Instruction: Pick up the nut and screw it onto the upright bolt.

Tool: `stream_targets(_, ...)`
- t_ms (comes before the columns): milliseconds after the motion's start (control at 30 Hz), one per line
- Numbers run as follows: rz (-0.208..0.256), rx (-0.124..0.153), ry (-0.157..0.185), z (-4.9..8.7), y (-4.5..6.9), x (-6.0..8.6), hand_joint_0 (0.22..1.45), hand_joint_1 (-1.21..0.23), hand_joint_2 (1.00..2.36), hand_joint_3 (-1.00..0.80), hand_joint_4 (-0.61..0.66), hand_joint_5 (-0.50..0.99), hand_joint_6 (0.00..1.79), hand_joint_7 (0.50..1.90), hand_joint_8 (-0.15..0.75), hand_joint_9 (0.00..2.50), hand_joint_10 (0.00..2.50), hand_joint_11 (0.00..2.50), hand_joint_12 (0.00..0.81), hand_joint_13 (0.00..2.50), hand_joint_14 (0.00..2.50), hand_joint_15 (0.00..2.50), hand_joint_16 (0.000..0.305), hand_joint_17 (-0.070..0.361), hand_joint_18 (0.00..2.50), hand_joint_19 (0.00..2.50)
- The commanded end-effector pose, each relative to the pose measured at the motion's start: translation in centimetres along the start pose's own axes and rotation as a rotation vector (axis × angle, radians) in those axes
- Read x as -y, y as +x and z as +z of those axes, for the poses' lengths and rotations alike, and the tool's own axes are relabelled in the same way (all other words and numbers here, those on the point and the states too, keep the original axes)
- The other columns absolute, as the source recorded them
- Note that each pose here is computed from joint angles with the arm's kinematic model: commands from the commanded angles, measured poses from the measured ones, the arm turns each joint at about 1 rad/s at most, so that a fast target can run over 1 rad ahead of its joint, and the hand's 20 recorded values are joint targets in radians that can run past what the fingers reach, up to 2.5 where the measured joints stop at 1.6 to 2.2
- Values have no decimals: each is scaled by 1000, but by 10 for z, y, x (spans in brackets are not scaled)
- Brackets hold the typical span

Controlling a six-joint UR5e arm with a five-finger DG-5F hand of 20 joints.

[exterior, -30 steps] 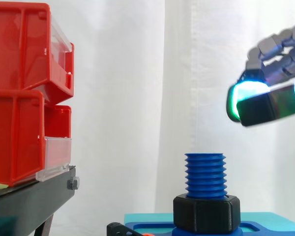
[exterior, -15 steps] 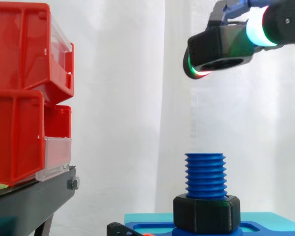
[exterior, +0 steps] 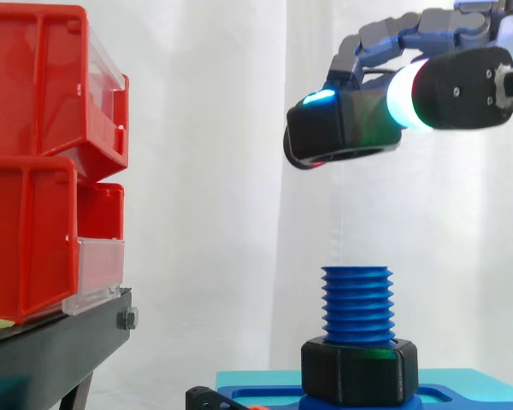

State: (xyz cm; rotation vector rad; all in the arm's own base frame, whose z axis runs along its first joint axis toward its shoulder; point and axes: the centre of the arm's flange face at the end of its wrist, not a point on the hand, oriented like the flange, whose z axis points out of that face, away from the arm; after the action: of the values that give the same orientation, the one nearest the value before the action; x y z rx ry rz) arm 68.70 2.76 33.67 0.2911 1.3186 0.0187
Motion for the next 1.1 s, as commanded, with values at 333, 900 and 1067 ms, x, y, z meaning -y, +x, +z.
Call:
stream_targets(333, -31, -83, 7, -6, 20, 9, 496, -583, 1000, -500, 299, -193, 503, 1069, 313, 472, 0, 0, 351, 356, 0, 0, 43, 98, 256, 0)
stream_targets(900, -13, -96, -3, -7, 21, 13, 498, -582, 1000, -500, 300, -191, 503, 1066, 311, 477, 0, 0, 349, 358, 0, 0, 43, 97, 256, 0)
stream_targets(1067, -9, -91, -16, -6, 21, 13, 497, -583, 1000, -500, 295, -190, 503, 1066, 311, 479, 1, 0, 349, 358, 0, 0, 43, 97, 255, 0)
